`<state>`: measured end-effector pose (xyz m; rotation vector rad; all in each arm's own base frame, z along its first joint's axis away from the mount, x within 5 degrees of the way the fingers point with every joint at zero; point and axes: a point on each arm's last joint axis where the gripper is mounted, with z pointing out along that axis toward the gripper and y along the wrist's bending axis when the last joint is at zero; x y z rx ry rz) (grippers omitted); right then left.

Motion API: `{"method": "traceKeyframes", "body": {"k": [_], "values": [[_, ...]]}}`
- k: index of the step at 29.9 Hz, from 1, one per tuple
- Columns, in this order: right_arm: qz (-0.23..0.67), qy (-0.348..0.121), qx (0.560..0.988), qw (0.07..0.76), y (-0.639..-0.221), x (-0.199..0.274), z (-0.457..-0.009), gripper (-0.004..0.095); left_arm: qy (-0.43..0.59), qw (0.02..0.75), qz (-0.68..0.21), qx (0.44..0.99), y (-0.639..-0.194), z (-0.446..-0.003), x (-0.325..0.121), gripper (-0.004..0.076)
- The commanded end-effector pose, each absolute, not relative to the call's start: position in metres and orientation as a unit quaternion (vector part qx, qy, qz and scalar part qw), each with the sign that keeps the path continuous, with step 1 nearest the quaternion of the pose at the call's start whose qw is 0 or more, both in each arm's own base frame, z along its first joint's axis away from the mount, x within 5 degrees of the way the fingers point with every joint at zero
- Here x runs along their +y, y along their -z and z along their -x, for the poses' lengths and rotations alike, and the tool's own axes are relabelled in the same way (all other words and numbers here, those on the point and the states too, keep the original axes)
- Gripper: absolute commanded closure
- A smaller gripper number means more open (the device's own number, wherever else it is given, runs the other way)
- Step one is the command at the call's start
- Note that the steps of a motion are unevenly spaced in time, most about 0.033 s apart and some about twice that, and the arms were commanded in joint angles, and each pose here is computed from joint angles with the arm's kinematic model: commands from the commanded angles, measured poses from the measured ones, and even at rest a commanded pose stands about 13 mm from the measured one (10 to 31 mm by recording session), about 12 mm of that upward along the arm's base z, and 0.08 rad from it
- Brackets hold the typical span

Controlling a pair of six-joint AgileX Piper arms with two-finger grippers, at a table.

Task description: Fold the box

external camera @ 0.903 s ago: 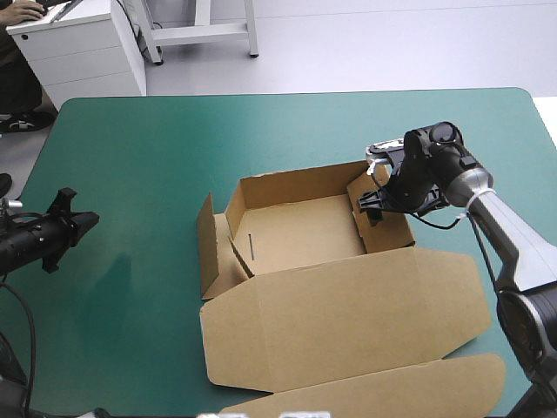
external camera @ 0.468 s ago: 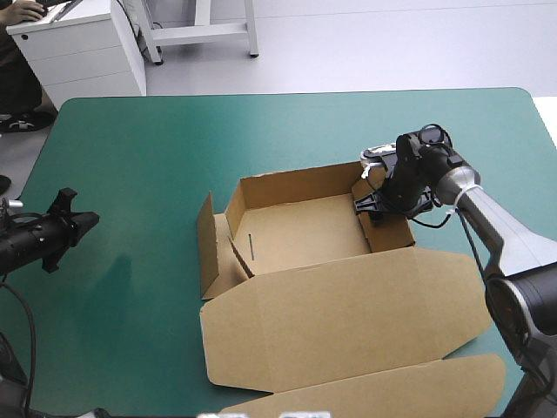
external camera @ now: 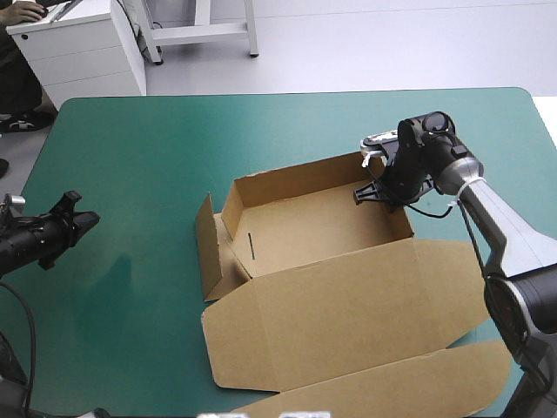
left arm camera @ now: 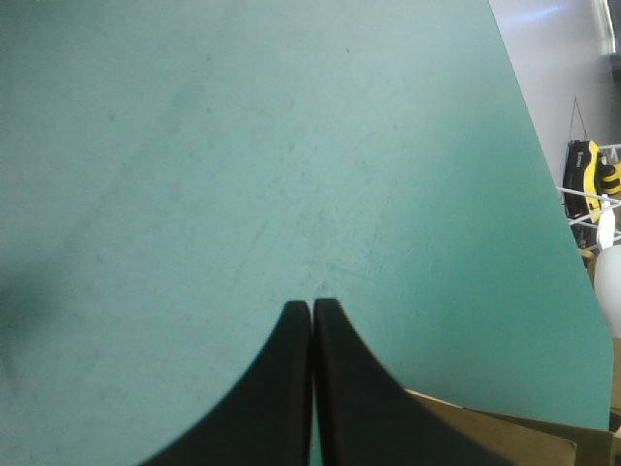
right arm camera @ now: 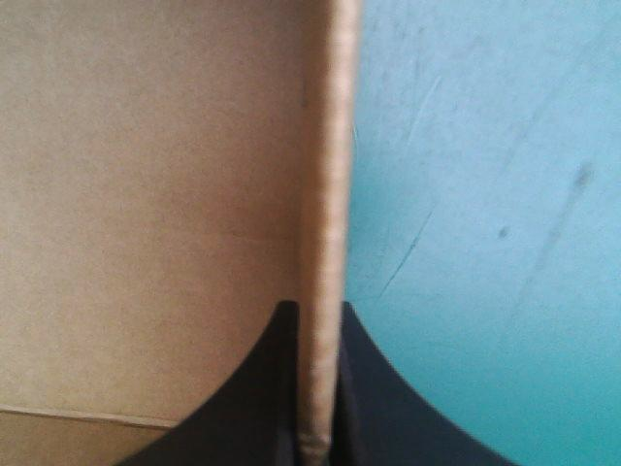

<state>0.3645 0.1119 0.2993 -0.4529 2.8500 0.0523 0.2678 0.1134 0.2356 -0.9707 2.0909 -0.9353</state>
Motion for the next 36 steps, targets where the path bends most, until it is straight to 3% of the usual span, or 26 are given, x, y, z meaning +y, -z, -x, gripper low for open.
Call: {"method": "traceKeyframes", "body": {"k": [1, 9, 12, 14, 16, 19, 36], "values": [[0.161, -0.033, 0.966, 0.201, -0.357, 0.108, -0.352, 0.0927, 0.37, 0.351, 0.353, 0.784, -0.254, -0.268, 0.111, 0.0733], [0.158, -0.084, 0.93, 0.322, -0.443, 0.099, -0.302, 0.0927, 0.351, 0.374, 0.286, 0.809, -0.255, -0.268, 0.109, 0.0698], [0.158, -0.096, 0.919, 0.348, -0.461, 0.095, -0.284, 0.0927, 0.353, 0.377, 0.274, 0.811, -0.256, -0.268, 0.108, 0.054], [0.158, -0.107, 0.915, 0.356, -0.467, 0.095, -0.277, 0.0927, 0.357, 0.377, 0.273, 0.809, -0.256, -0.268, 0.108, 0.037], [0.159, -0.111, 0.913, 0.358, -0.47, 0.095, -0.274, 0.0927, 0.361, 0.369, 0.276, 0.811, -0.256, -0.267, 0.107, 0.0145], [0.159, -0.111, 0.913, 0.358, -0.47, 0.095, -0.274, 0.0926, 0.351, 0.352, 0.265, 0.826, -0.252, -0.264, 0.106, -0.0013], [0.161, -0.156, 0.904, 0.364, -0.468, 0.104, -0.28, 0.0927, 0.405, 0.308, 0.086, 0.856, -0.261, -0.286, 0.017, 0.0027]]}}
